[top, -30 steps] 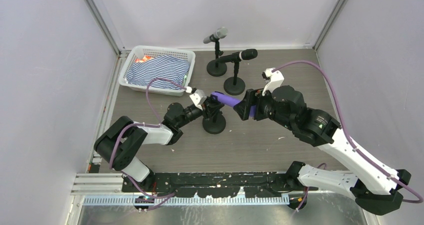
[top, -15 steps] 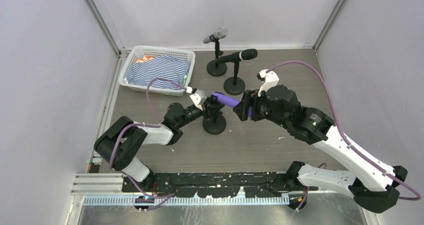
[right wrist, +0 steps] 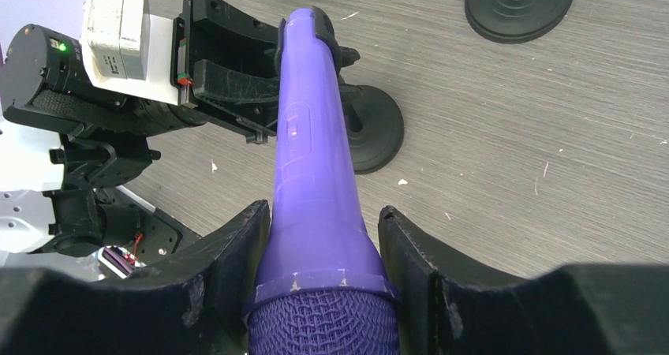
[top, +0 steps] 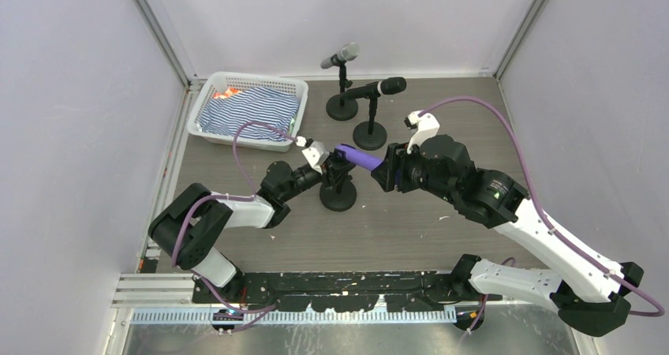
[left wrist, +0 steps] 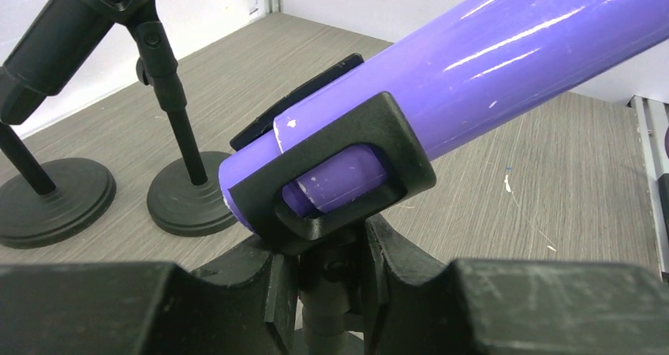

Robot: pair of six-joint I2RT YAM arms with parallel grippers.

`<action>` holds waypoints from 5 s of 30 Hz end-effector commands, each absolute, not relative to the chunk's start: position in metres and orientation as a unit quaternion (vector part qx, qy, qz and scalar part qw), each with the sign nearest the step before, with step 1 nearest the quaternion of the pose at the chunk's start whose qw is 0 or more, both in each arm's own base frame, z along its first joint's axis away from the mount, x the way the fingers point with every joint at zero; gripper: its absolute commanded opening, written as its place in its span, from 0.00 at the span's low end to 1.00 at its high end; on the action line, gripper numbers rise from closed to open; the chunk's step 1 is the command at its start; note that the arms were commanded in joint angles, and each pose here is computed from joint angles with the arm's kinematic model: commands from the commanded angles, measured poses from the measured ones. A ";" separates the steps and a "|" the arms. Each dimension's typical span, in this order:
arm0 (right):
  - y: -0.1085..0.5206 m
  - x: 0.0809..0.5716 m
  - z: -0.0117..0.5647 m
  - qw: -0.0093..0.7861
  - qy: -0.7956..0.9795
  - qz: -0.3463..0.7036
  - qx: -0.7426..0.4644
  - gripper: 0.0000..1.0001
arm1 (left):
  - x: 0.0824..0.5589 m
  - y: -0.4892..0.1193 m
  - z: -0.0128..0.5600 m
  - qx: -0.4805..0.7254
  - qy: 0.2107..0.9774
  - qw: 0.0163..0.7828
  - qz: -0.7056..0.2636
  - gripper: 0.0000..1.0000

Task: Attach the microphones to the stand

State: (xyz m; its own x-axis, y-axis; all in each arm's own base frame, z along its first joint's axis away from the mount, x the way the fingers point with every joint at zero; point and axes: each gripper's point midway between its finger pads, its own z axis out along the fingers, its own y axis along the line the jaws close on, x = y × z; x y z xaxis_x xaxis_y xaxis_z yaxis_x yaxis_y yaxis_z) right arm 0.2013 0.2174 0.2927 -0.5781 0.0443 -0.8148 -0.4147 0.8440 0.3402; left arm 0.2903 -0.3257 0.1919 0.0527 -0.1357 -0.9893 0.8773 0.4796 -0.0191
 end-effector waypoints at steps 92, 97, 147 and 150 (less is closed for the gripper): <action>0.299 0.290 0.137 0.227 0.927 0.207 -0.214 0.01 | 0.217 -0.386 0.196 0.454 0.473 0.601 -0.458 0.00; 0.301 0.294 0.133 0.231 0.926 0.207 -0.216 0.01 | 0.218 -0.385 0.193 0.450 0.477 0.602 -0.455 0.00; 0.235 0.244 0.311 0.457 0.820 0.258 -0.227 0.92 | 0.240 -0.328 0.150 0.362 0.567 0.648 -0.358 0.95; 0.231 0.243 0.311 0.462 0.820 0.255 -0.221 0.92 | 0.243 -0.331 0.146 0.362 0.569 0.646 -0.356 0.95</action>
State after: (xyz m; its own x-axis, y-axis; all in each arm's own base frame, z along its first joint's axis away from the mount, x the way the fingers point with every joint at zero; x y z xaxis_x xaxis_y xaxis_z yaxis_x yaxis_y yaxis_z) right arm 0.2465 0.2351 0.2991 -0.5074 -0.1556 -0.8475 -0.5963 0.7734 0.2150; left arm 0.2344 -0.3269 0.1338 0.0393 -0.0256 -0.9989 0.8848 0.4655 0.0229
